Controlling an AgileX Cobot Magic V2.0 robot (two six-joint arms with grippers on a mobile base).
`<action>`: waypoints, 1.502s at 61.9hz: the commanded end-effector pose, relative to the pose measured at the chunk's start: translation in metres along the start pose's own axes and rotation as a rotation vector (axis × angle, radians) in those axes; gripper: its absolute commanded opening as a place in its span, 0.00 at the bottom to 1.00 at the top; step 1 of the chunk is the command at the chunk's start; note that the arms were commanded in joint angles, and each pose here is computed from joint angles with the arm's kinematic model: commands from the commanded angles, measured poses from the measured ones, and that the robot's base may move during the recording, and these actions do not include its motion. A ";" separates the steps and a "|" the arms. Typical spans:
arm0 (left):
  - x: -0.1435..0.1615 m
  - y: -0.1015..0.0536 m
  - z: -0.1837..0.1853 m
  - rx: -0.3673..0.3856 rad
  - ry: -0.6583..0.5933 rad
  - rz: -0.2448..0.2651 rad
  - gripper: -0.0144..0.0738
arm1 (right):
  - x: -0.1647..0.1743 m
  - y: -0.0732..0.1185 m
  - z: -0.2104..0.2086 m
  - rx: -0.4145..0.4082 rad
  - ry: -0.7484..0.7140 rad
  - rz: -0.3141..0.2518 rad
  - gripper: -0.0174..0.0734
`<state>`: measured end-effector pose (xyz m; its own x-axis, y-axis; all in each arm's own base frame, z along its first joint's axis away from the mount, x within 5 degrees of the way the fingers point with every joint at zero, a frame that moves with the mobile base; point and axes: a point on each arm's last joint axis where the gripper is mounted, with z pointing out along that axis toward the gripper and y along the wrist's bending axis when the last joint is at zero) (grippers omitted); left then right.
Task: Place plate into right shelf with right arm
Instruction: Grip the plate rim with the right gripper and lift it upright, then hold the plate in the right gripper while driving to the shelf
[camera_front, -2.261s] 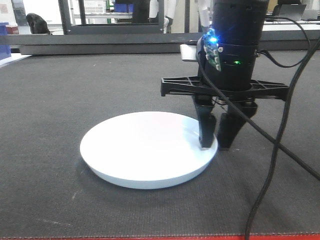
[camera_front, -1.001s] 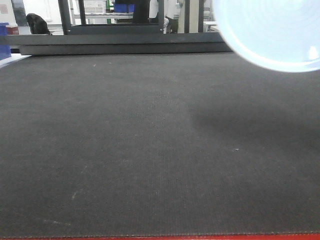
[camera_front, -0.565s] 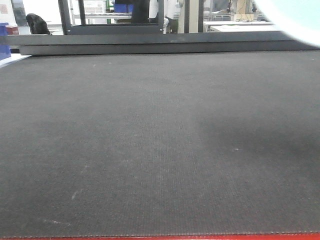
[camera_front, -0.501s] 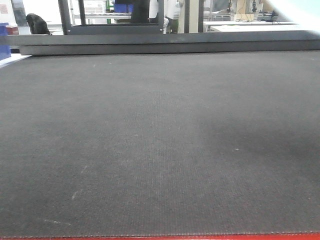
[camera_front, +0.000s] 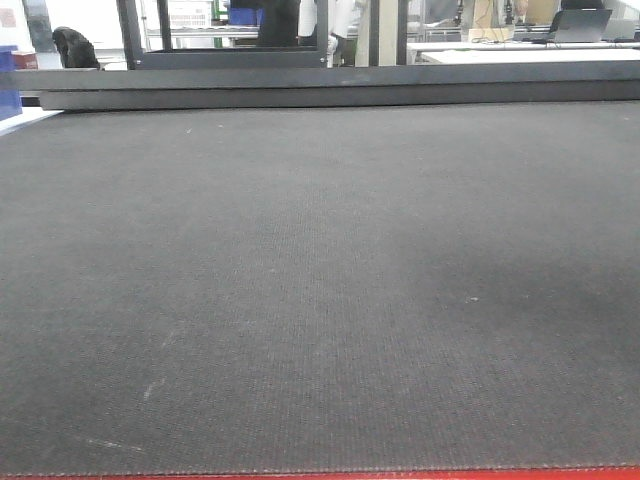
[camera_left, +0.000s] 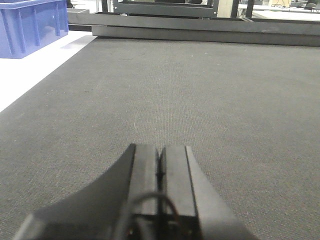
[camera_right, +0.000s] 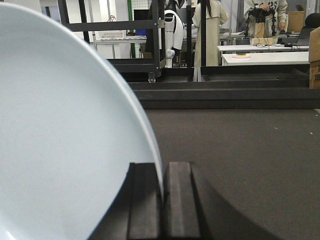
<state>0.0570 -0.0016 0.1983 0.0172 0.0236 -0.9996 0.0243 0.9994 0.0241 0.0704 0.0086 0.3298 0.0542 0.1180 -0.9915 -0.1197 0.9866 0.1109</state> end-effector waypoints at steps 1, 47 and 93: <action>-0.005 0.001 -0.001 -0.012 -0.089 -0.015 0.02 | -0.017 0.000 -0.001 0.009 -0.112 -0.012 0.25; -0.005 0.001 -0.001 -0.012 -0.089 -0.015 0.02 | -0.017 0.000 -0.001 0.009 -0.112 -0.012 0.25; -0.005 0.001 -0.001 -0.012 -0.089 -0.015 0.02 | -0.017 0.000 -0.001 0.010 -0.110 -0.012 0.25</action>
<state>0.0570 -0.0016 0.1983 0.0172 0.0236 -0.9996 0.0243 0.9994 0.0241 0.0703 0.0086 0.3297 0.0529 0.1145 -0.9920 -0.1194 0.9870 0.1075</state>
